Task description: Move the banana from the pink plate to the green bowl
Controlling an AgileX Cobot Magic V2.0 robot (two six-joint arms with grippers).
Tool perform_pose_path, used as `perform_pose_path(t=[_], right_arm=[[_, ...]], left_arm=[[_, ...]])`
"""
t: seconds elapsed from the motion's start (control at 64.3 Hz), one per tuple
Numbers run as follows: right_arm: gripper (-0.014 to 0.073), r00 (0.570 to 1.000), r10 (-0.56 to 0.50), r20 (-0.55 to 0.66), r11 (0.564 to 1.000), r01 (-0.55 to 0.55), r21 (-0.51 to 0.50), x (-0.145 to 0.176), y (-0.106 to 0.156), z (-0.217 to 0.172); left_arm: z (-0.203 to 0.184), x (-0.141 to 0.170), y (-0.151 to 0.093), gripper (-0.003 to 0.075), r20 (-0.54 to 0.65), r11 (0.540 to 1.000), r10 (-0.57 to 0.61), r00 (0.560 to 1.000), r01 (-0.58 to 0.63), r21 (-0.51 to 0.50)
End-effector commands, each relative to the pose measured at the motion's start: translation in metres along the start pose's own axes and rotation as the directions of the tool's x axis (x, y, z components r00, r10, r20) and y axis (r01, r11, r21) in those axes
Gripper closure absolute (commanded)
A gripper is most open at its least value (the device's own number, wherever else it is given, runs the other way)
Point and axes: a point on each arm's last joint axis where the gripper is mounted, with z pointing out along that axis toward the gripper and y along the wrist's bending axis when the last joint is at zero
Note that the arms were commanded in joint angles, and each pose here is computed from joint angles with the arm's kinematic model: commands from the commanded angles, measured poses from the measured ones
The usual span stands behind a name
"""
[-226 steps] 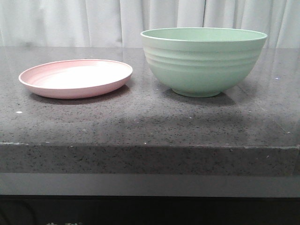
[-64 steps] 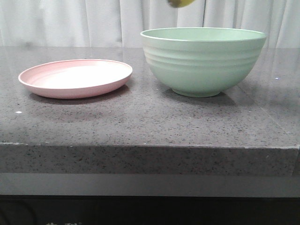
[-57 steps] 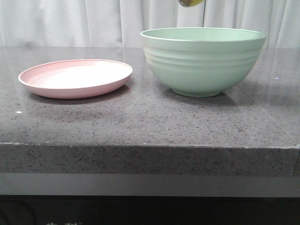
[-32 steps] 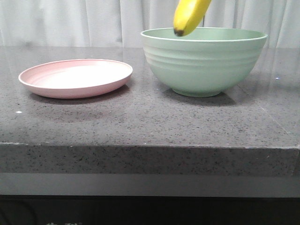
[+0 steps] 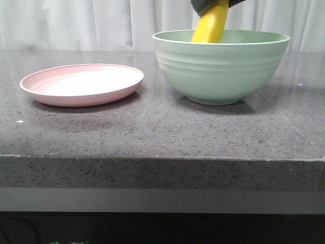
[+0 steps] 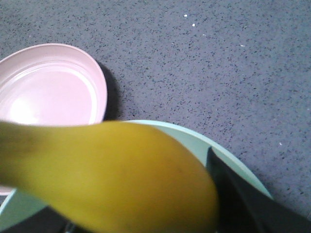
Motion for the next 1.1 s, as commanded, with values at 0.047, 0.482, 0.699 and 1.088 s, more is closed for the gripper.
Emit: perform_pose_path(t=[0.047, 0.482, 0.699, 1.088], right_arm=[[0.0096, 0.990, -0.031, 0.140, 0.998, 0.024, 0.055, -0.024, 0.005, -0.030], [0.0099, 0.990, -0.020, 0.142, 1.000, 0.016, 0.027, -0.028, 0.023, -0.087], [0.0099, 0.993, 0.097, 0.061, 0.987, -0.104, 0.121, -0.018, 0.044, -0.142], [0.0099, 0.989, 0.076, 0.126, 0.965, -0.104, 0.242, 0.044, 0.094, -0.232]], left_arm=[[-0.009, -0.013, -0.014, 0.0081, 0.091, 1.000, 0.011, 0.996, -0.013, 0.023], [-0.009, -0.013, -0.013, 0.0081, 0.091, 1.000, 0.012, 0.996, -0.014, 0.021], [-0.009, -0.013, -0.013, 0.0081, 0.091, 1.000, 0.014, 0.996, -0.016, 0.014], [-0.019, -0.013, -0.006, 0.0081, -0.023, 0.985, -0.011, 1.000, 0.006, -0.175]])
